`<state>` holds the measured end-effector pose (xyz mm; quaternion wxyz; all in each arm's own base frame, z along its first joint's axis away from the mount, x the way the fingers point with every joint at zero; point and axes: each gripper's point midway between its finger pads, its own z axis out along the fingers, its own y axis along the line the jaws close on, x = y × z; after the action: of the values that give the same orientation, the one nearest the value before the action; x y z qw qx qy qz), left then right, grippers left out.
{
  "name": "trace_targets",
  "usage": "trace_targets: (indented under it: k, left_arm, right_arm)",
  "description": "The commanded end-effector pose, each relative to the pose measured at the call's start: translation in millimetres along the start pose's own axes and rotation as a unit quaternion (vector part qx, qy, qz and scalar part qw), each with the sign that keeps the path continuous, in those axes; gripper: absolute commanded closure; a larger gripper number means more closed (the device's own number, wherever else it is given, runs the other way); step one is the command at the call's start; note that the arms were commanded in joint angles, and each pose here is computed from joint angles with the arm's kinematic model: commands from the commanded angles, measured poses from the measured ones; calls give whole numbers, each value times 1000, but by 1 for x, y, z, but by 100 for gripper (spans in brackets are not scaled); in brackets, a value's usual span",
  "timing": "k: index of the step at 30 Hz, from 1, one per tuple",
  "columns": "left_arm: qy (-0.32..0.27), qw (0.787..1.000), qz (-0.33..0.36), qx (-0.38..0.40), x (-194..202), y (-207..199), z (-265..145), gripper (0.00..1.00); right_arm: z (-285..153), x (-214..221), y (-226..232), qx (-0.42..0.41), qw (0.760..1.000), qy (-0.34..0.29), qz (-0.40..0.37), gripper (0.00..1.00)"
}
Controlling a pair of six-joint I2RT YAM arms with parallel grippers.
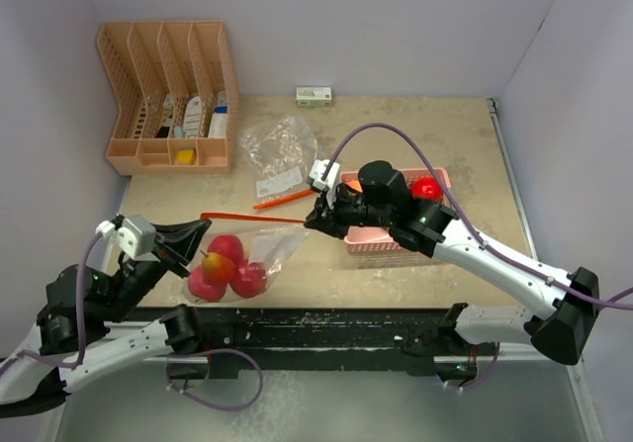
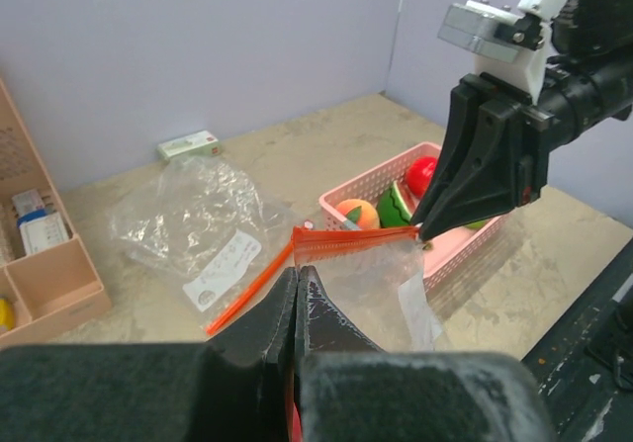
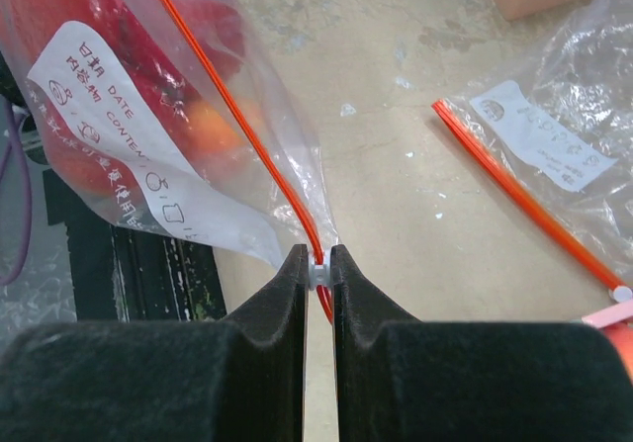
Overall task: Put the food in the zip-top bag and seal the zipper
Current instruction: Zip the zipper food storage bag at the center of the board, then place the zipper food storage bag at the center of the board.
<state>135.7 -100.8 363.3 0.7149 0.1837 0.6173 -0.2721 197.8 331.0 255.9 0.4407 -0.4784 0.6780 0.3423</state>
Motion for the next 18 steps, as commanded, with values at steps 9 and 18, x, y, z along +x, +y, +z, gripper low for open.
trace_targets:
  k: [9,18]
  left_arm:
    - [6,995,-19,-94,-14,31,-4,100]
    - [30,986,-17,-164,-1,45,9,100]
  right_arm:
    - [-2,28,-35,95,993,58,28,99]
    - [-27,-28,-53,168,983,-49,53,8]
